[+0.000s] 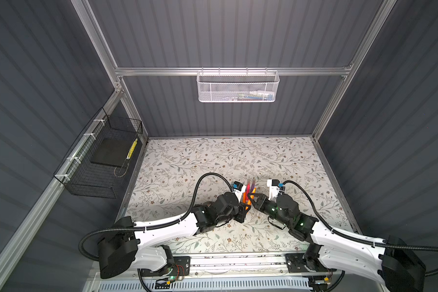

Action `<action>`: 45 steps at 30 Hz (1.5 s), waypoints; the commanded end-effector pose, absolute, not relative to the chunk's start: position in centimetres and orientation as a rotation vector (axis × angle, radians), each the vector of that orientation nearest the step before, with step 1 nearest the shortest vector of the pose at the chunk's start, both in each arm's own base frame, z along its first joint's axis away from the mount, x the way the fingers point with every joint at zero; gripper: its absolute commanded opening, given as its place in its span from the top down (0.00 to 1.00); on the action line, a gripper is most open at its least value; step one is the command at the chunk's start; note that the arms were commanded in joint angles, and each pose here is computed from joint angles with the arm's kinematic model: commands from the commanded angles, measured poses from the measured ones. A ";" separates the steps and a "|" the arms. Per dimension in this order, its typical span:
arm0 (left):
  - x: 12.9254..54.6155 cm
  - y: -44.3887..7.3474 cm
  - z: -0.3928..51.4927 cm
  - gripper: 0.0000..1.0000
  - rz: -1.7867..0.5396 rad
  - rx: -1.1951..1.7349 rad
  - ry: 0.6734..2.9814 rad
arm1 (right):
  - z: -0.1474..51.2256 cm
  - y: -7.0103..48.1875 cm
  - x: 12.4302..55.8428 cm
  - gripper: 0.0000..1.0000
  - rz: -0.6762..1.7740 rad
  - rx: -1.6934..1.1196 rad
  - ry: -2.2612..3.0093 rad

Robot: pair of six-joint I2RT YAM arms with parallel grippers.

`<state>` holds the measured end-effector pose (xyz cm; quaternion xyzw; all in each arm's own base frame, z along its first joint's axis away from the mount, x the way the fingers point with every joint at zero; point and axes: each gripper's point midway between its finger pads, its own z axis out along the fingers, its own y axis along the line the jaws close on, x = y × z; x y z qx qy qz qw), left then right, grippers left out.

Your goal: Insert the pens into the pen caps

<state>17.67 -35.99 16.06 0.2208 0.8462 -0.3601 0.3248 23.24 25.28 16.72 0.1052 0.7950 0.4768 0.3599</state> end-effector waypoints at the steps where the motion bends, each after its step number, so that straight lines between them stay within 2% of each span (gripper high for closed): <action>1: 17.6 -36.3 15.7 0.64 -0.935 0.604 2.208 | 19.3 26.7 23.0 0.97 1.294 0.240 1.987; 3: 17.8 -36.4 15.7 0.60 -0.926 0.600 2.207 | 19.5 27.1 22.8 0.97 1.307 0.231 1.983; 6: 18.0 -36.6 15.7 0.59 -0.918 0.600 2.205 | 19.6 27.7 22.4 0.97 1.310 0.213 1.986; 8: 18.2 -36.6 15.6 0.68 -0.912 0.593 2.206 | 19.6 28.0 22.3 0.97 1.308 0.206 1.986; 12: 18.3 -36.6 15.6 0.95 -0.908 0.578 2.207 | 19.3 28.0 22.4 0.96 1.293 0.210 1.994; 14: 18.4 -36.5 15.7 0.98 -0.908 0.570 2.207 | 19.1 27.9 22.4 0.96 1.279 0.217 1.997; 16: 18.4 -36.5 15.8 0.95 -0.910 0.566 2.206 | 19.0 27.7 22.5 0.96 1.266 0.224 1.997; 19: 18.3 -36.4 16.0 0.75 -0.912 0.568 2.199 | 18.8 27.3 22.7 0.96 1.240 0.233 2.000; 21: 18.4 -36.3 16.1 0.70 -0.914 0.564 2.196 | 18.7 27.1 22.8 0.96 1.226 0.244 2.002; 25: 18.3 -36.3 16.3 0.69 -0.913 0.567 2.189 | 18.6 27.0 22.8 0.96 1.221 0.249 2.004; 28: 18.4 -36.2 16.5 0.75 -0.912 0.563 2.183 | 18.5 27.2 22.8 0.96 1.223 0.246 2.007; 31: 18.5 -36.3 16.6 0.77 -0.914 0.560 2.180 | 18.3 27.2 22.9 0.97 1.215 0.250 2.012; 34: 18.6 -36.2 16.6 0.86 -0.904 0.551 2.181 | 18.0 27.2 23.0 0.94 1.204 0.256 2.018; 36: 19.0 -35.9 16.4 1.00 -0.873 0.530 2.195 | 18.1 27.2 23.0 0.84 1.207 0.255 2.017; 38: 19.5 -35.3 16.2 1.00 -0.817 0.490 2.217 | 18.2 27.1 23.0 0.60 1.204 0.253 2.013; 39: 19.8 -34.9 16.1 1.00 -0.790 0.473 2.226 | 18.2 26.8 23.0 0.52 1.188 0.255 2.015; 41: 21.2 -33.7 16.3 1.00 -0.748 0.422 2.255 | 18.1 25.9 23.0 0.44 1.135 0.266 2.024; 45: 26.1 -29.2 17.3 1.00 -0.722 0.267 2.375 | 17.2 22.8 22.8 0.36 0.996 0.318 2.056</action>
